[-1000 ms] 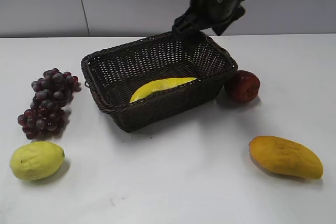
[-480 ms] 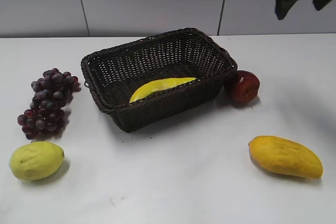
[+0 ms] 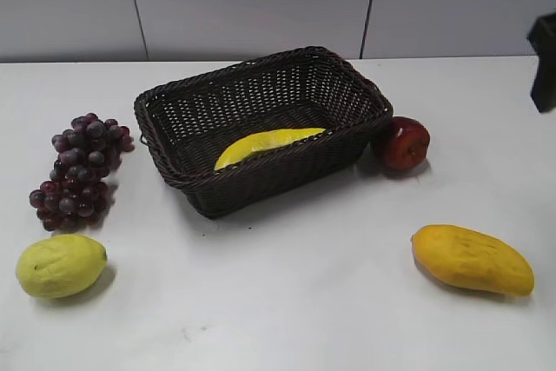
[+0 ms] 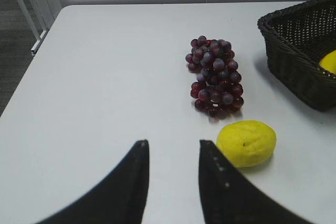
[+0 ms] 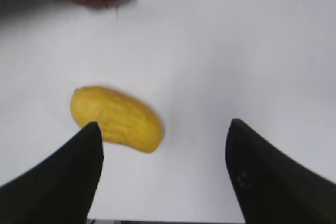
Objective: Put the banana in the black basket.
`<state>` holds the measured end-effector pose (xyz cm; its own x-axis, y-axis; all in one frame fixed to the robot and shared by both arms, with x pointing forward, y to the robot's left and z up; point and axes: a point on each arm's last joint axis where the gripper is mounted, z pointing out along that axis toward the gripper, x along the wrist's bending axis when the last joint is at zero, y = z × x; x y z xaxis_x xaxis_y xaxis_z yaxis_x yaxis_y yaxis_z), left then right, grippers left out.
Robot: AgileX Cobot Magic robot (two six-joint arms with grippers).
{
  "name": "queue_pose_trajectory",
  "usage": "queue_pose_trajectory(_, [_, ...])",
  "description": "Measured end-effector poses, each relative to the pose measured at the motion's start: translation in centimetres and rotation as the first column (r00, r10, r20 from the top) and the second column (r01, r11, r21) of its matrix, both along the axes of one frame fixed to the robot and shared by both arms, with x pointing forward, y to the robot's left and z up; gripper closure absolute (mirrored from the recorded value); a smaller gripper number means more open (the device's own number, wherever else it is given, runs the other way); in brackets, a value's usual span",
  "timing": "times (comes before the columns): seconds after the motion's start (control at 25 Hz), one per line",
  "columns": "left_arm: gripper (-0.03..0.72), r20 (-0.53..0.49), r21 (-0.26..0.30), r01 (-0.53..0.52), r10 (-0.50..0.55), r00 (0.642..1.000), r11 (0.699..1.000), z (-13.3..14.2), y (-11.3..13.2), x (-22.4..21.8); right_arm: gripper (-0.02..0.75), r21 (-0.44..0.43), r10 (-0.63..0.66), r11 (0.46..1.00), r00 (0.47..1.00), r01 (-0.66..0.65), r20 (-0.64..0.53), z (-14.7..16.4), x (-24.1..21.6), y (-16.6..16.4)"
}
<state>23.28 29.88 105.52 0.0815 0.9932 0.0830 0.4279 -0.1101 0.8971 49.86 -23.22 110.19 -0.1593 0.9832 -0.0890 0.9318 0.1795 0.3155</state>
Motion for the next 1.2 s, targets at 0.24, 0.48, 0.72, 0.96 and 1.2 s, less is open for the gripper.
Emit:
queue_pose_trajectory(0.24, [0.453,0.000,0.000,0.000,0.000,1.000,1.000,0.0,0.0,0.0,0.158,0.056,0.008,0.998,0.994,-0.014,0.111,-0.5,-7.4,-1.9])
queue_pose_trajectory(0.48, [0.453,0.000,0.000,0.000,0.000,1.000,1.000,0.0,0.0,0.0,0.158,0.114,-0.001,0.993,0.951,-0.036,0.308,-0.2,-14.4,-4.0])
queue_pose_trajectory(0.72, [0.453,0.000,0.000,0.000,0.000,1.000,1.000,0.0,0.0,0.0,0.158,0.160,-0.024,0.985,0.879,-0.060,0.477,-0.7,-20.1,-5.8])
queue_pose_trajectory(0.96, [0.453,0.000,0.000,0.000,0.000,1.000,1.000,0.0,0.0,0.0,0.158,0.176,-0.039,0.982,0.833,-0.071,0.552,-2.4,-23.2,-6.8])
queue_pose_trajectory(1.2, [0.453,0.000,0.000,0.000,0.000,1.000,1.000,0.0,0.0,0.0,0.158,0.161,-0.028,0.985,0.866,-0.061,0.500,-5.4,-23.0,-6.7])
